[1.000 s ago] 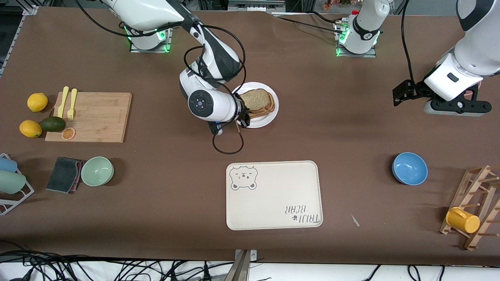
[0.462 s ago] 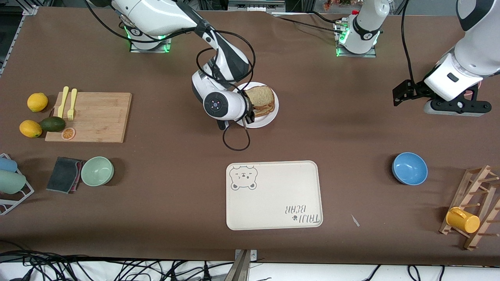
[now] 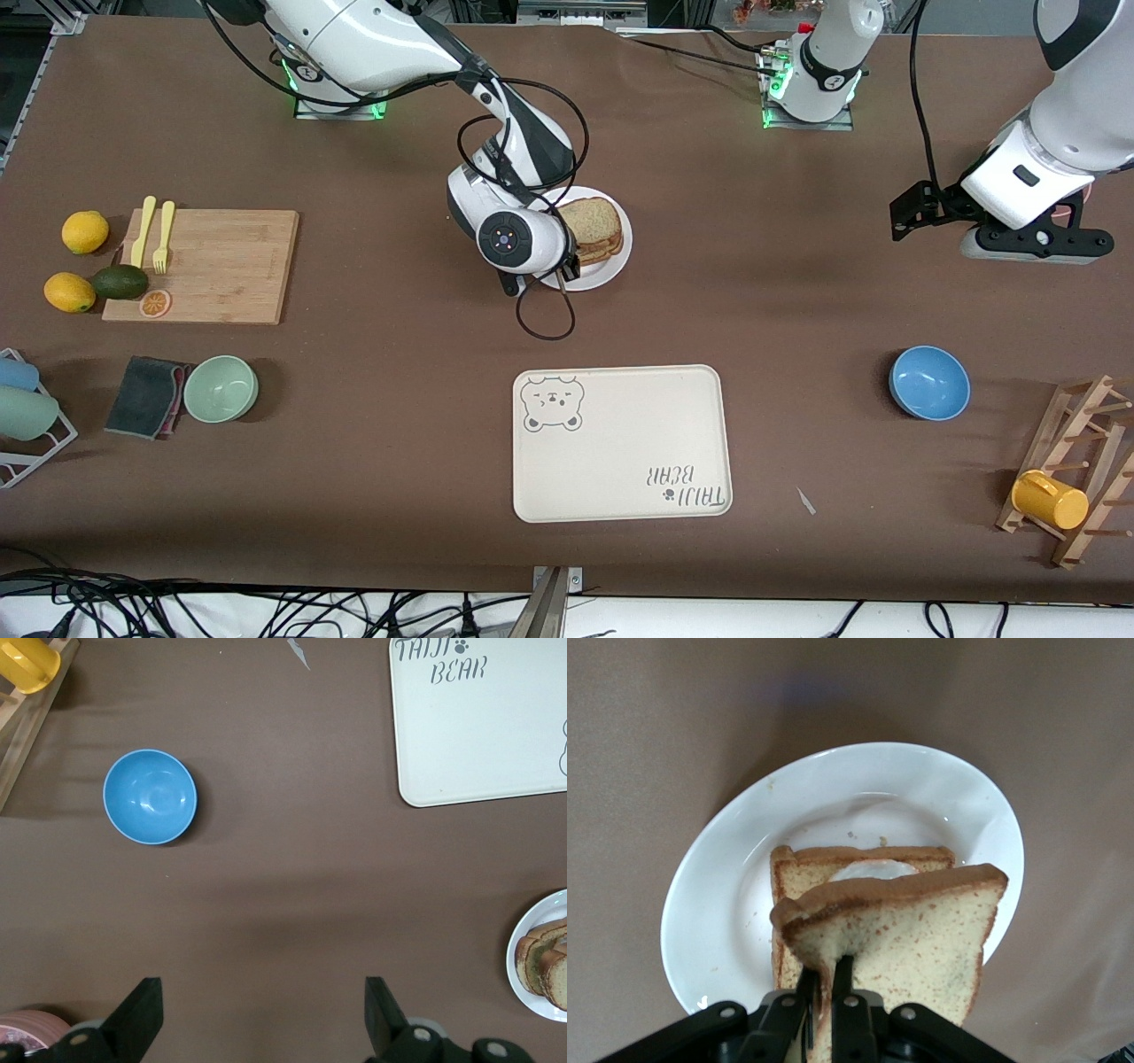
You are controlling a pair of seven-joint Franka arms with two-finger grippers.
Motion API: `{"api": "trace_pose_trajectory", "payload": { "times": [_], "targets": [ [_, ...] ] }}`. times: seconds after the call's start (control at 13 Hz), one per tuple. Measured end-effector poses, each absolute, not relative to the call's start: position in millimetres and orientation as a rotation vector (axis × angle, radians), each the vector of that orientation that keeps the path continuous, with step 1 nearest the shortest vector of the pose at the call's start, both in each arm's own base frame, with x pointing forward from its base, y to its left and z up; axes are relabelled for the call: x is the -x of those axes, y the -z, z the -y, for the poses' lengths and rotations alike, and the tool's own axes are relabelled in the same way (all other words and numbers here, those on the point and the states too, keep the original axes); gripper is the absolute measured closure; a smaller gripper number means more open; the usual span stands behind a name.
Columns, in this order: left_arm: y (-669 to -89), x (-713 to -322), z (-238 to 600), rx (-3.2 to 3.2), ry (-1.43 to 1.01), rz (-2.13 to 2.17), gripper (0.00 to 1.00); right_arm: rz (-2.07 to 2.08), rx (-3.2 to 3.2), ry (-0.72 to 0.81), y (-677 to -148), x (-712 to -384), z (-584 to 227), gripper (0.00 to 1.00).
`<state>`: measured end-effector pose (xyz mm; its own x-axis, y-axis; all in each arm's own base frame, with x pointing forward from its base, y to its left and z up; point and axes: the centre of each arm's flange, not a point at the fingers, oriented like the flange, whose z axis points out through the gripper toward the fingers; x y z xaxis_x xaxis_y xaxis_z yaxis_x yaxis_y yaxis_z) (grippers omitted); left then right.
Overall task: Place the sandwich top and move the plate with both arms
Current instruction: 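Lower the bread slice onto the egg and open the right gripper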
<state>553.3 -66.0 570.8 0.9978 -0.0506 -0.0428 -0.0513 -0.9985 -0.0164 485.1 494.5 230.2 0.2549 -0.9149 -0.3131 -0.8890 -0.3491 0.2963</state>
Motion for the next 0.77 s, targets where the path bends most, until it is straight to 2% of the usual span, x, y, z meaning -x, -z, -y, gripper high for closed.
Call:
{"api": "trace_pose_trajectory", "payload": {
  "times": [0.08, 0.15, 0.46, 0.54, 0.62, 0.69, 0.77],
  "targets": [
    [-570.8, -553.3, 66.0, 3.122, -0.066, -0.080, 0.00, 1.737, -2.456, 0.645, -228.8, -484.3, -494.6, 0.91],
    [-570.8, -553.3, 66.0, 3.122, -0.066, -0.080, 0.00, 1.719, -2.465, 0.622, -226.0, -483.1, -495.0, 0.85],
    [-570.8, -553.3, 66.3, 3.122, -0.066, -0.081, 0.00, 1.707, -2.477, 0.603, -223.0, -486.5, -492.6, 0.43],
    [-570.8, -553.2, 66.6, 3.122, -0.066, -0.081, 0.00, 1.715, -2.478, 0.600, -224.8, -489.7, -491.4, 0.43],
    [-570.8, -553.2, 66.8, 3.122, -0.066, -0.082, 0.00, 1.727, -2.478, 0.598, -227.0, -494.5, -488.9, 0.39],
    [-570.8, -553.2, 67.0, 3.122, -0.066, -0.083, 0.00, 1.743, -2.479, 0.597, -230.8, -500.9, -485.5, 0.30],
    [-570.8, -553.2, 67.1, 3.122, -0.066, -0.083, 0.00, 1.760, -2.478, 0.597, -236.6, -508.4, -480.9, 0.30]
  ]
}}
